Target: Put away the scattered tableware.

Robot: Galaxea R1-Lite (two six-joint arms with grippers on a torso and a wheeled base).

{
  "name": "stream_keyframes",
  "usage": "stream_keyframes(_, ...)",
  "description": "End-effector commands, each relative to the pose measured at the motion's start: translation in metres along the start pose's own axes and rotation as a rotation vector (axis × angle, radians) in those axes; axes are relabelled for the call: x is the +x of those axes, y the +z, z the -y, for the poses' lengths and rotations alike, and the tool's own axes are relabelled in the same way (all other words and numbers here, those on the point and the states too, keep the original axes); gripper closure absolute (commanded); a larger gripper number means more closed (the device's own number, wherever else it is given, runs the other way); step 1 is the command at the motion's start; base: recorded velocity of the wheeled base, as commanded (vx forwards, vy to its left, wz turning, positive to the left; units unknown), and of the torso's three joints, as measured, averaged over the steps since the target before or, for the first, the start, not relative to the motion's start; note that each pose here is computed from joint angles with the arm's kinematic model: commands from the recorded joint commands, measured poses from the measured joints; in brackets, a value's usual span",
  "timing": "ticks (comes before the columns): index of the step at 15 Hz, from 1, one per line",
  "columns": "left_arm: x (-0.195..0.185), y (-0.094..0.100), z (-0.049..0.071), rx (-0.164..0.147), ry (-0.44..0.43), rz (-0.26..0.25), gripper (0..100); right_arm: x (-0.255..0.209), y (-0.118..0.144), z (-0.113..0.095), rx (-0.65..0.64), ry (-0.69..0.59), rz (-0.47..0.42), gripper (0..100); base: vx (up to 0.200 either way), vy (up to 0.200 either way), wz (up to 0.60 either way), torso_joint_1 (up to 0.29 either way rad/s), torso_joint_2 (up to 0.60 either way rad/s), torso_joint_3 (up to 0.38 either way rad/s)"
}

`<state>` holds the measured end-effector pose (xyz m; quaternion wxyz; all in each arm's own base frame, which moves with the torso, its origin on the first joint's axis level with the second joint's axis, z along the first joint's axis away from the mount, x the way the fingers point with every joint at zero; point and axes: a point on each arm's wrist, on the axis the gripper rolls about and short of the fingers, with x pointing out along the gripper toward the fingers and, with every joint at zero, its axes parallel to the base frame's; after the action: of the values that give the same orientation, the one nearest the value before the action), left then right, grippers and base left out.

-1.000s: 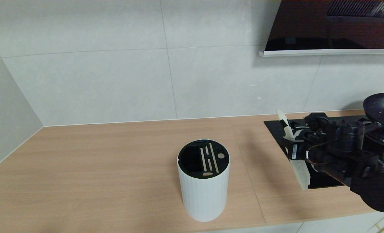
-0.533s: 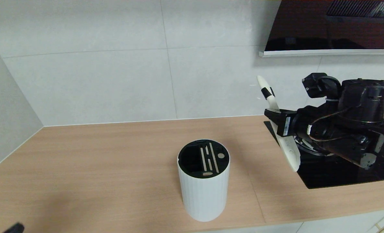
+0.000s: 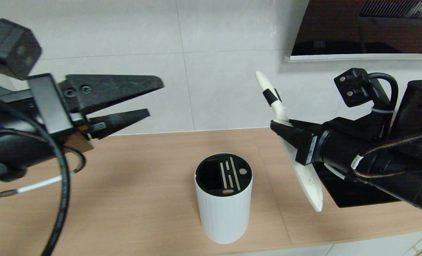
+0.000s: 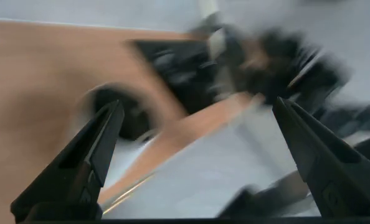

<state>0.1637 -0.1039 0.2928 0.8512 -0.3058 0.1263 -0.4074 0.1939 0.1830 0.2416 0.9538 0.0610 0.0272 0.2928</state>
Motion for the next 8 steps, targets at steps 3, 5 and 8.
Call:
stream_keyframes(3, 0.056, -0.055, -0.023, -0.068, -0.058, -0.155, 0, -0.014, -0.016, -0.034, -0.013, 0.140, -0.054, 100, 0.000, 0.000, 0.00, 0.000, 0.00, 0.000)
stream_keyframes(5, 0.071, -0.067, -0.032, -0.060, -0.076, -0.138, 0, -0.013, -0.019, -0.037, -0.015, 0.149, -0.065, 100, 0.000, 0.000, 0.00, 0.000, 0.00, 0.000)
stream_keyframes(8, 0.085, -0.080, -0.035, -0.062, -0.042, -0.119, 0, -0.006, -0.027, -0.038, -0.018, 0.147, -0.089, 100, 0.000, 0.000, 0.00, 0.000, 0.00, 0.000)
